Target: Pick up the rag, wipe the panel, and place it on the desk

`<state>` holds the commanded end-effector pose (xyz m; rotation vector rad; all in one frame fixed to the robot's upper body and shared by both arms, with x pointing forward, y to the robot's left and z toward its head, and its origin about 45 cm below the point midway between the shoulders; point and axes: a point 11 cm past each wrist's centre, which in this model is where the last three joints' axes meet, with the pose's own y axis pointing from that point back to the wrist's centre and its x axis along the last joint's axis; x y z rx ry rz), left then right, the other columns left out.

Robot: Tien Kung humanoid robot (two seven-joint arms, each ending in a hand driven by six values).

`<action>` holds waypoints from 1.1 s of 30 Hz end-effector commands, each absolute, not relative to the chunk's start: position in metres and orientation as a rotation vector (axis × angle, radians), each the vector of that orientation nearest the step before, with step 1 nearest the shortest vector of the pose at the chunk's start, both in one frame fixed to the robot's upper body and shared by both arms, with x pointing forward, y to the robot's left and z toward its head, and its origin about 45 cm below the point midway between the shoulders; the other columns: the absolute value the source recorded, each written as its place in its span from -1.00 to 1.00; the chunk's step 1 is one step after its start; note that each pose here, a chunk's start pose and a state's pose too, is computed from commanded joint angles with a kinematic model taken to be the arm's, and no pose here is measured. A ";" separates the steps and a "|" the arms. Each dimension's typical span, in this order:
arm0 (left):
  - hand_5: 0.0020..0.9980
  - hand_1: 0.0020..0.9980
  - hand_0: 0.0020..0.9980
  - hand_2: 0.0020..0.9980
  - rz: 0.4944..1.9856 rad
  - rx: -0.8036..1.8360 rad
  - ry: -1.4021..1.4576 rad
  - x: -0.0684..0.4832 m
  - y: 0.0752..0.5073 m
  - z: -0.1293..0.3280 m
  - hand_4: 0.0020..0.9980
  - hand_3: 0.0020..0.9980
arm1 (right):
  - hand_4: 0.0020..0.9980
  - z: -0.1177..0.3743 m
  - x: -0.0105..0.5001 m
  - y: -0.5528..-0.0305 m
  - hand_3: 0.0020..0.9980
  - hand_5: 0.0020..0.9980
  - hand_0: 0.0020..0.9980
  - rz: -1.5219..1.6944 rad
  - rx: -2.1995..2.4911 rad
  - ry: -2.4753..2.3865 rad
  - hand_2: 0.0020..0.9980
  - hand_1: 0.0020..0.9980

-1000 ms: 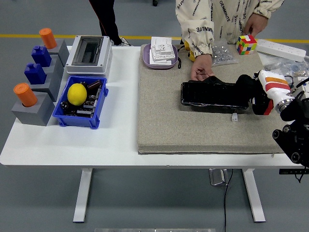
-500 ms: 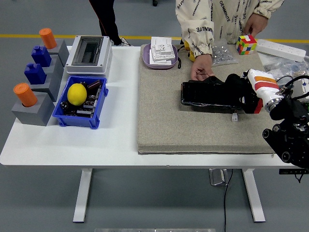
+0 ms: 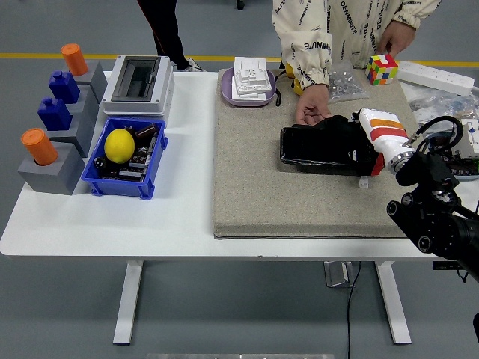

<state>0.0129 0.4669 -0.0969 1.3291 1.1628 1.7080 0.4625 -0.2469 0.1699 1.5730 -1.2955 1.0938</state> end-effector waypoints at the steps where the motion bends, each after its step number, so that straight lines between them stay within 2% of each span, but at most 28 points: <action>1: -0.06 0.39 0.29 0.47 1.707 1.330 1.162 0.013 0.467 -0.097 0.19 0.13 | 0.94 0.170 0.462 -0.244 -0.22 -0.99 -0.60 1.097 1.579 -1.291 -0.22 -0.36; 27: -0.06 0.39 0.29 0.47 1.707 1.340 1.157 0.012 0.470 -0.095 0.19 0.13 | 0.95 0.176 0.461 -0.170 -0.21 -0.98 -0.60 1.173 1.709 -1.223 -0.22 -0.36; 33: -0.07 0.39 0.29 0.47 1.707 1.335 1.151 0.015 0.470 -0.095 0.19 0.13 | 0.95 0.179 0.463 -0.167 -0.21 -0.99 -0.59 1.187 1.710 -1.220 -0.22 -0.36</action>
